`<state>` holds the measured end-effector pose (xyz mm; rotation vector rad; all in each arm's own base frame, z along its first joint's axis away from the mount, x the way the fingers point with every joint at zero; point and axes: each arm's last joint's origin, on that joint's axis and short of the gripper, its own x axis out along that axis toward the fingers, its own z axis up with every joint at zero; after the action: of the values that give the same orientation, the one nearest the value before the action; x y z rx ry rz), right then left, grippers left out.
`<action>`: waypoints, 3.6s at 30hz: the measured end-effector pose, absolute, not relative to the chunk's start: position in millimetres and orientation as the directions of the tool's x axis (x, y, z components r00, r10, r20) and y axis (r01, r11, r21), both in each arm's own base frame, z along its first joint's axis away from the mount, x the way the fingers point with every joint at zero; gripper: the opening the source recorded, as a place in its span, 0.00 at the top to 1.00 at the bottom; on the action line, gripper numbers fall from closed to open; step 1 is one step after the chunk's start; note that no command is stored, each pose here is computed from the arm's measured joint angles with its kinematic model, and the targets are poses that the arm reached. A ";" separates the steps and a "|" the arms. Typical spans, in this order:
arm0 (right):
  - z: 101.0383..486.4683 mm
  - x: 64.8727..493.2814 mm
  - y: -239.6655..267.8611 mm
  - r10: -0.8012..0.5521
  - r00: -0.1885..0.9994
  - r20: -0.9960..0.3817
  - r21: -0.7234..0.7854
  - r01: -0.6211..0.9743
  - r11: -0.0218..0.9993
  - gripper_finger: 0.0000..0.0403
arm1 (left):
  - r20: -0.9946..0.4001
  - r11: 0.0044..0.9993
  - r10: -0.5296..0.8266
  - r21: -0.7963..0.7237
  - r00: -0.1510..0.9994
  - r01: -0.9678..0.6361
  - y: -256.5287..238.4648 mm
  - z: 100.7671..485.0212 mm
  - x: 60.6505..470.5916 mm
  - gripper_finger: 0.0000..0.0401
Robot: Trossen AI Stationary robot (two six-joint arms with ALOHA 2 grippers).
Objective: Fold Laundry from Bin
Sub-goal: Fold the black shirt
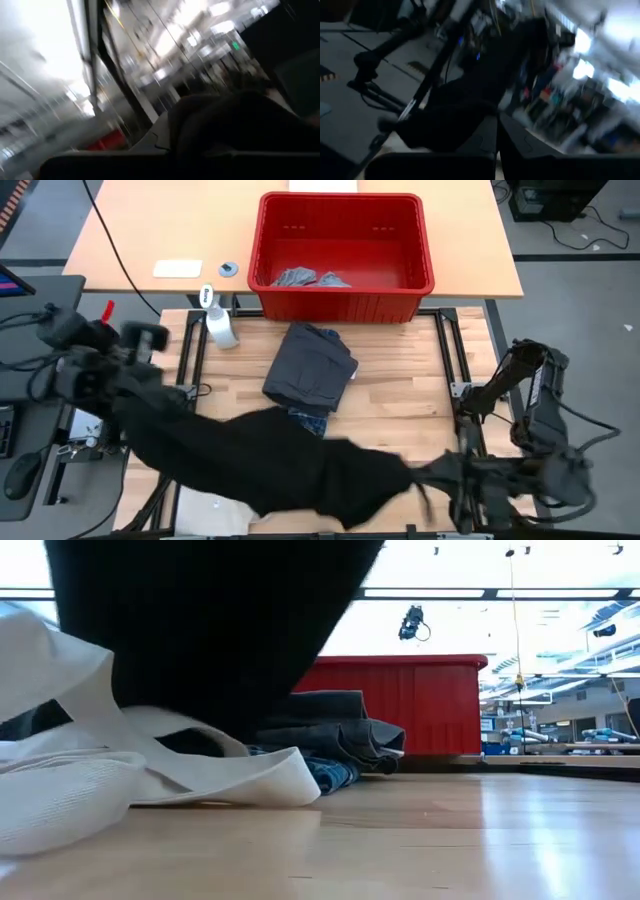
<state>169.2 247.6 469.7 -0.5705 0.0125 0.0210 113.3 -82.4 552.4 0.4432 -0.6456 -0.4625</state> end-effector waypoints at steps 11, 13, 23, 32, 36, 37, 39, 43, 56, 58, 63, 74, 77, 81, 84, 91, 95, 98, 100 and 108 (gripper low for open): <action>532.7 128.3 242.3 0.070 0.917 0.393 -0.746 0.273 0.608 0.97 | 0.840 0.874 -0.337 0.446 0.425 -0.190 -72.1 587.2 98.6 0.94; 542.1 121.3 235.9 0.046 0.879 0.475 -0.722 0.359 0.592 0.97 | 0.883 0.870 -0.294 0.406 0.365 -0.281 -68.9 591.1 94.2 0.94; 566.3 95.8 194.3 -0.184 0.600 0.778 -0.377 0.681 0.628 0.97 | 0.976 0.897 -0.141 0.198 0.167 -0.395 -55.6 599.8 76.2 0.94; 565.4 81.3 223.4 0.110 0.480 0.870 -0.402 0.563 0.723 0.96 | 0.910 0.932 -0.253 0.321 0.328 -0.170 -74.9 591.3 103.0 0.94; 564.6 66.9 233.0 0.197 0.421 0.885 -0.402 0.479 0.780 0.96 | 0.859 0.930 -0.304 0.361 0.412 -0.066 -86.8 584.4 119.8 0.94; 564.7 64.2 233.1 0.195 0.424 0.884 -0.396 0.458 0.796 0.96 | 0.838 0.927 -0.309 0.371 0.449 -0.054 -89.8 581.8 124.9 0.94; 564.9 59.9 231.4 0.164 0.471 0.867 -0.379 0.407 0.831 0.96 | 0.782 0.919 -0.306 0.391 0.543 -0.046 -95.9 575.4 135.9 0.94; 563.0 54.3 226.6 0.077 0.643 0.762 -0.364 0.326 0.873 0.96 | 0.644 0.916 -0.263 0.400 0.718 -0.023 -103.7 561.3 153.8 0.94; 556.0 16.2 259.3 0.453 0.429 0.781 -0.561 0.164 0.811 0.96 | 0.491 0.862 -0.471 0.431 0.732 0.266 -138.1 541.7 162.4 0.94; 555.9 16.0 259.9 0.457 0.417 0.786 -0.557 0.157 0.815 0.96 | 0.487 0.845 -0.508 0.443 0.710 0.300 -142.3 540.7 160.9 0.94; 557.9 20.2 254.5 0.383 0.471 0.795 -0.506 0.164 0.847 0.96 | 0.503 0.831 -0.540 0.446 0.676 0.332 -147.5 541.7 157.8 0.94; 560.5 69.0 173.4 -0.313 0.807 0.501 -0.099 0.412 0.906 0.97 | 0.311 0.855 -0.051 0.505 0.949 -0.120 -124.7 527.5 178.8 0.94; 558.9 87.4 154.1 -0.410 0.850 0.330 -0.071 0.456 0.887 0.97 | 0.200 0.780 0.247 0.540 0.948 -0.317 -111.7 519.6 185.5 0.94; 558.5 108.6 139.6 -0.528 0.780 0.334 -0.059 0.577 0.815 0.97 | 0.097 0.661 0.542 0.563 0.835 -0.495 -87.9 511.1 193.0 0.94; 558.3 121.5 129.7 -0.597 0.729 0.335 -0.068 0.651 0.756 0.97 | 0.058 0.624 0.605 0.585 0.794 -0.518 -75.4 504.0 199.3 0.94; 553.5 154.9 101.4 -0.742 0.574 0.346 -0.079 0.806 0.587 0.97 | 0.056 0.577 0.657 0.605 0.752 -0.549 -52.6 504.1 203.5 0.94; 549.7 185.7 88.6 -0.769 0.525 0.365 -0.197 0.851 0.487 0.97 | 0.094 0.659 0.520 0.589 0.849 -0.469 -51.3 510.3 196.1 0.95; 539.9 219.9 83.1 -0.730 0.560 0.393 -0.346 0.825 0.447 0.97 | 0.121 0.686 0.474 0.571 0.872 -0.451 -45.3 514.9 190.1 0.97; 531.6 241.5 79.9 -0.651 0.634 0.418 -0.424 0.770 0.477 0.97 | 0.128 0.682 0.470 0.575 0.874 -0.451 -40.5 515.4 191.4 0.97; 498.7 283.9 33.4 -0.464 0.860 0.210 -0.441 0.507 0.740 0.98 | 0.107 0.704 0.371 0.615 0.922 -0.355 -24.0 511.1 198.3 0.96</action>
<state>283.9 33.4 498.7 -0.5092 -0.0881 -0.5334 198.3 -24.0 511.1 0.6782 0.0251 0.4036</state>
